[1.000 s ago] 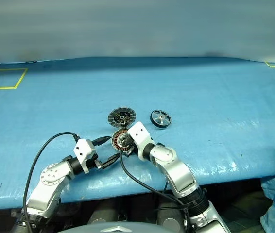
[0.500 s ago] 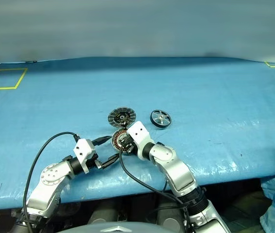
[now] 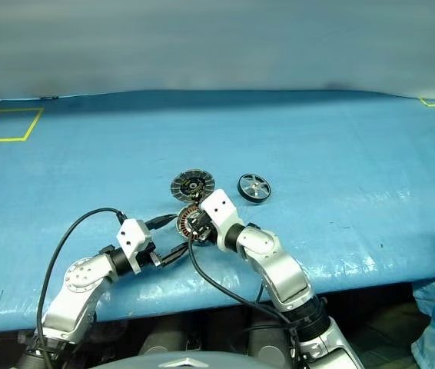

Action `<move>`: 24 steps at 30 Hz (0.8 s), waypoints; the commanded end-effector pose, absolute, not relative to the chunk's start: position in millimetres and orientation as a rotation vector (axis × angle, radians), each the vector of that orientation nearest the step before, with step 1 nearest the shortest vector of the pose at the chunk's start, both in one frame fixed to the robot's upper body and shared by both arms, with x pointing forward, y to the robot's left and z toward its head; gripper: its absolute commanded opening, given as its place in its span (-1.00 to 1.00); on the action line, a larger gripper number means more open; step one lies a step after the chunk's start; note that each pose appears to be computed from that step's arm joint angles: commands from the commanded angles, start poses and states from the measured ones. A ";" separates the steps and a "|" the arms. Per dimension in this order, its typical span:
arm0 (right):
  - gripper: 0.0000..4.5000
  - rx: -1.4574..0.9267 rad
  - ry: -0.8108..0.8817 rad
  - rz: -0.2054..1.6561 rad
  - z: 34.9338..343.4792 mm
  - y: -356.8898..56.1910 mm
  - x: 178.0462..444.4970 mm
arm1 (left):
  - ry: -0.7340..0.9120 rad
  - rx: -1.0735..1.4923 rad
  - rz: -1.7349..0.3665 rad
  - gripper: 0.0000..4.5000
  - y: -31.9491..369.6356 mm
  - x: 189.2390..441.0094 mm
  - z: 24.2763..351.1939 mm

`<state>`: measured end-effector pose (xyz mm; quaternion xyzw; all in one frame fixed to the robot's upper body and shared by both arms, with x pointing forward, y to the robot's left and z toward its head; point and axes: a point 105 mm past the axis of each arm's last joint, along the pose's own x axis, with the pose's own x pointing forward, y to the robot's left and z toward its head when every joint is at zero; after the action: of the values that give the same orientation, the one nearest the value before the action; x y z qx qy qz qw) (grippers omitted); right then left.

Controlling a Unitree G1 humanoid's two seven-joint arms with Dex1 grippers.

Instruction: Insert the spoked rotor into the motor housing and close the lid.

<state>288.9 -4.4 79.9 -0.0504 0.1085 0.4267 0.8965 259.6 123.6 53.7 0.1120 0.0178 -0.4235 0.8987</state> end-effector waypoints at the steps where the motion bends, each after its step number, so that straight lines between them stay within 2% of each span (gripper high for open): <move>1: -0.95 -0.086 0.171 0.881 91.2 -4.1 293.2 | 0.000 0.250 -0.881 0.82 121.6 260.7 60.3; 10: -0.98 -0.093 0.193 0.886 83.2 -4.1 294.8 | 0.008 0.250 -0.872 0.82 125.0 259.8 58.6; 14: -0.98 -0.114 0.241 0.881 68.7 -3.8 294.5 | 0.008 0.252 -0.868 0.82 126.0 259.6 58.3; 18: -0.98 -0.257 0.286 0.887 49.0 -7.3 290.8 | 0.006 0.256 -0.867 0.82 126.2 260.7 58.3; 24: -0.98 -0.356 0.301 0.874 39.6 -12.2 290.2 | 0.006 0.260 -0.873 0.82 126.0 261.4 58.3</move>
<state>293.7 -4.6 61.7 -0.1490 0.1045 0.4257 0.8864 259.3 124.3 53.5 0.1146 0.0143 -0.4234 0.8986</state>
